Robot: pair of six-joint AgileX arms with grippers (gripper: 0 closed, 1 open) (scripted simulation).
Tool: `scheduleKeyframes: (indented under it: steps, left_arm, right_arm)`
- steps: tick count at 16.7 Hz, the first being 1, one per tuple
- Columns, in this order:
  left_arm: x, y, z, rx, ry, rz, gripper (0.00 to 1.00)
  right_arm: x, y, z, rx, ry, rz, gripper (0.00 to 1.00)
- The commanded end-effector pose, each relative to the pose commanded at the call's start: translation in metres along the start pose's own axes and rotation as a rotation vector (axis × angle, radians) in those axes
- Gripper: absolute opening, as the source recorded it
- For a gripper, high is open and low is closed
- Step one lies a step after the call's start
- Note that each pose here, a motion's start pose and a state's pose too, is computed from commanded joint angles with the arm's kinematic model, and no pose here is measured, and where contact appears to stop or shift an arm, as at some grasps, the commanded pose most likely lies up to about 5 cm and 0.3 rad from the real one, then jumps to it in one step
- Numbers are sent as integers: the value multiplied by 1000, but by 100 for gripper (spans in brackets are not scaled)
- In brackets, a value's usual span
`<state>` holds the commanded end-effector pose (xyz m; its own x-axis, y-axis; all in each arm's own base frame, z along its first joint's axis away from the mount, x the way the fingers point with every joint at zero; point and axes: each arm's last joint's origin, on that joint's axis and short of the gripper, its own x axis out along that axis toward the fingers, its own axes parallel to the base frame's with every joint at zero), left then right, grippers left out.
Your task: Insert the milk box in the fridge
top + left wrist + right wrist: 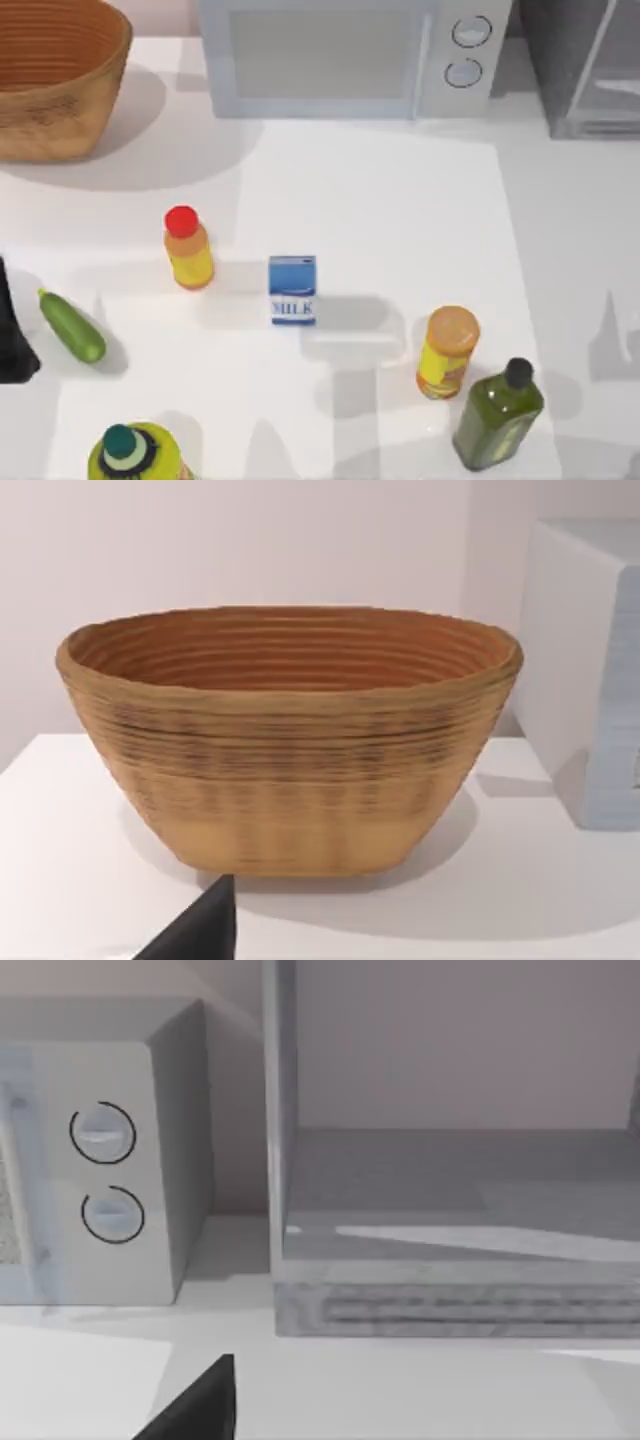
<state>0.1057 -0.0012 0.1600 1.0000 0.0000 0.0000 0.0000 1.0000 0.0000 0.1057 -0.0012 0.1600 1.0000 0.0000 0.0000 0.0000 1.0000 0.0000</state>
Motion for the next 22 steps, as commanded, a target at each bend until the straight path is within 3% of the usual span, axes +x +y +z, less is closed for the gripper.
scheduleKeyframes:
  steps: [7, 13, 18, 22]
  left_arm:
    - [0, 0, 0, 0, 0, 0, 100]
    - [0, 0, 0, 0, 0, 0, 100]
    - [0, 0, 0, 0, 0, 0, 100]
    - [0, 0, 0, 0, 0, 0, 100]
  right_arm:
    - [7, 9, 11, 2, 65, 5, 100]
    - [42, 49, 45, -2, 195, 13, 100]
    - [89, 130, 61, -6, 241, 33, 100]
    - [110, 224, 42, 10, 235, 56, 100]
